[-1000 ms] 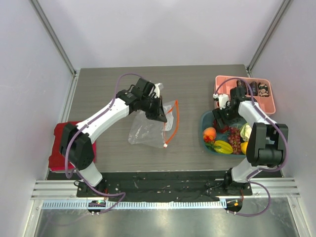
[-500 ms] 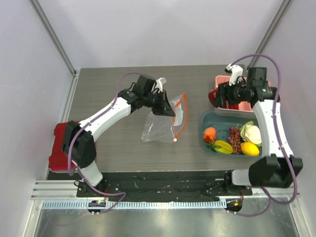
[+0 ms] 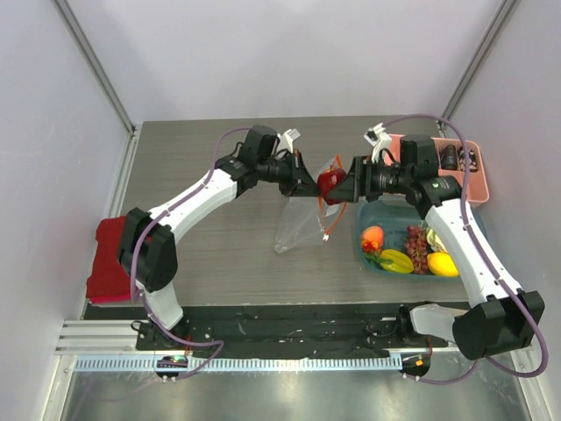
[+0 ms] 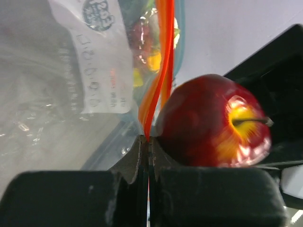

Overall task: Place the food in the zip-top bag and seal the zipper
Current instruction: Place the fake fruit in the zipper food storage bag, then pick up the fake fruit from the bin.

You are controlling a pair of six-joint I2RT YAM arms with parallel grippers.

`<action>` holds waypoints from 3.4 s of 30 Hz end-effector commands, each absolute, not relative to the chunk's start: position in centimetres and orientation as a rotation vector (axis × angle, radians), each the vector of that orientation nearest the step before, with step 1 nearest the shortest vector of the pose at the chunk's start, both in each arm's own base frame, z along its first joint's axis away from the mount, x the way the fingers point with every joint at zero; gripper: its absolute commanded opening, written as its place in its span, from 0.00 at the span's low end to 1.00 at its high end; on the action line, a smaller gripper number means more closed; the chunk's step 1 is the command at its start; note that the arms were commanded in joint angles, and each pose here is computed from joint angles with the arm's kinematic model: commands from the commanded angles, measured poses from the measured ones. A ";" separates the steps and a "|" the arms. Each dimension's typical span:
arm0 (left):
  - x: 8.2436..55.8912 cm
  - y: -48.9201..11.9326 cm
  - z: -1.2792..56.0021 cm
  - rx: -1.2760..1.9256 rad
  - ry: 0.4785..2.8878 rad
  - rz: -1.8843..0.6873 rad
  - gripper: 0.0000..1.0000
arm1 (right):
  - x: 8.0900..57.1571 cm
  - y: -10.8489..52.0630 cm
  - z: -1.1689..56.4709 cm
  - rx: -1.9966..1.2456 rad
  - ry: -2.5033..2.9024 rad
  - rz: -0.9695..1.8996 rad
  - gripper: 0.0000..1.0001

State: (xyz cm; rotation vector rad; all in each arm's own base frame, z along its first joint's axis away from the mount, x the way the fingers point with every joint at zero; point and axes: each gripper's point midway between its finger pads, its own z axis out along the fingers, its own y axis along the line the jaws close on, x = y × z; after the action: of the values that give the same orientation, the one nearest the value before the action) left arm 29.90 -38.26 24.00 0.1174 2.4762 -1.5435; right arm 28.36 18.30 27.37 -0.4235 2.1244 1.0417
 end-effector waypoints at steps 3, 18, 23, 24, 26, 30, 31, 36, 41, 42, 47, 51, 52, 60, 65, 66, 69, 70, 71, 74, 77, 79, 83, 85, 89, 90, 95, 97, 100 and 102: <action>30.3 -38.5 29.6 0.131 2.294 -1.721 0.00 | 29.1 17.7 24.0 -0.330 2.189 0.986 0.13; 29.8 -38.7 30.7 0.183 2.243 -1.805 0.00 | 27.9 18.7 24.8 -0.698 2.182 0.715 0.85; 29.9 -38.0 29.5 0.154 2.278 -1.789 0.00 | 26.4 17.8 26.7 -0.769 2.161 0.673 0.99; 30.0 -37.8 29.3 0.145 2.287 -1.783 0.00 | 26.0 17.5 27.3 -0.783 2.143 0.665 1.00; 30.0 -37.6 28.8 0.146 2.297 -1.777 0.00 | 25.4 17.0 27.2 -0.789 2.157 0.639 1.00; 29.8 -37.5 28.3 0.154 2.306 -1.766 0.00 | 24.9 14.5 25.7 -0.719 2.227 0.584 1.00; 29.8 -37.5 28.4 0.155 2.304 -1.765 0.00 | 24.9 13.8 25.4 -0.701 2.231 0.573 1.00; 29.8 -37.2 27.7 0.151 2.323 -1.745 0.00 | 25.2 8.0 22.0 -0.546 2.346 0.521 0.99; 29.9 -37.0 27.2 0.142 2.337 -1.731 0.00 | 24.5 5.2 17.2 -0.487 2.498 0.457 0.98; 29.8 -37.0 27.2 0.145 2.340 -1.733 0.00 | 24.3 5.0 16.4 -0.502 2.531 0.452 0.96; 29.6 -36.7 26.9 0.148 2.348 -1.719 0.00 | 23.7 3.0 14.0 -0.647 2.622 0.364 0.93; 29.6 -36.5 26.6 0.154 2.348 -1.708 0.01 | 24.2 2.6 12.5 -0.644 2.664 0.355 0.91; 29.5 -36.5 26.6 0.152 2.350 -1.709 0.00 | 24.5 2.8 12.2 -0.623 2.674 0.380 0.91; 29.7 -36.5 26.2 0.148 2.362 -1.696 0.00 | 27.8 4.0 9.8 -0.365 2.671 0.451 0.91; 29.8 -36.6 25.8 0.144 2.373 -1.688 0.00 | 28.2 3.8 7.3 -0.378 2.709 0.433 0.91; 29.9 -36.6 25.6 0.141 2.377 -1.687 0.00 | 28.3 3.8 6.8 -0.381 2.722 0.438 0.91; 30.0 -36.7 25.3 0.141 2.389 -1.680 0.00 | 28.4 4.1 5.9 -0.410 2.753 0.426 0.91; 30.0 -36.7 25.0 0.137 2.399 -1.675 0.00 | 28.5 4.1 5.7 -0.415 2.754 0.411 0.91; 30.0 -36.7 25.1 0.140 2.398 -1.676 0.00 | 28.6 4.1 5.6 -0.419 2.755 0.405 0.91; 30.2 -36.7 24.7 0.135 2.409 -1.671 0.00 | 28.9 4.0 5.0 -0.413 2.766 0.400 0.87; 30.3 -36.8 24.5 0.131 2.414 -1.669 0.00 | 29.0 4.1 4.7 -0.402 2.781 0.415 0.79; 30.4 -36.9 24.6 0.135 2.413 -1.671 0.00 | 28.9 4.2 5.0 -0.404 2.782 0.420 0.72; 30.4 -37.0 24.5 0.141 2.420 -1.673 0.00 | 29.0 3.8 7.9 -0.401 2.738 0.413 0.54; 30.3 -37.0 24.7 0.144 2.419 -1.677 0.00 | 29.2 3.5 11.0 -0.413 2.675 0.399 0.48; 30.3 -37.0 24.9 0.152 2.414 -1.684 0.00 | 29.4 4.6 17.5 -0.475 2.495 0.446 0.43; 30.2 -37.0 25.0 0.151 2.414 -1.688 0.00 | 29.3 5.6 19.0 -0.499 2.441 0.503 0.42; 30.2 -37.2 25.2 0.149 2.420 -1.712 0.00 | 28.9 8.8 25.9 -0.575 2.246 0.658 0.42; 30.3 -37.3 25.3 0.148 2.420 -1.717 0.00 | 28.8 10.3 28.9 -0.603 2.141 0.721 0.42; 30.4 -37.4 25.7 0.155 2.416 -1.722 0.00 | 28.1 13.5 32.0 -0.661 2.019 0.770 0.42; 30.4 -37.5 25.7 0.156 2.421 -1.726 0.00 | 28.1 15.3 32.7 -0.699 1.982 0.757 0.42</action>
State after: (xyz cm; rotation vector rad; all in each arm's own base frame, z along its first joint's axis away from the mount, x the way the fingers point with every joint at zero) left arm 30.06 -37.22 23.69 0.0999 2.4717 -1.6841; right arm 29.32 10.69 29.05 -0.6081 2.1267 0.6493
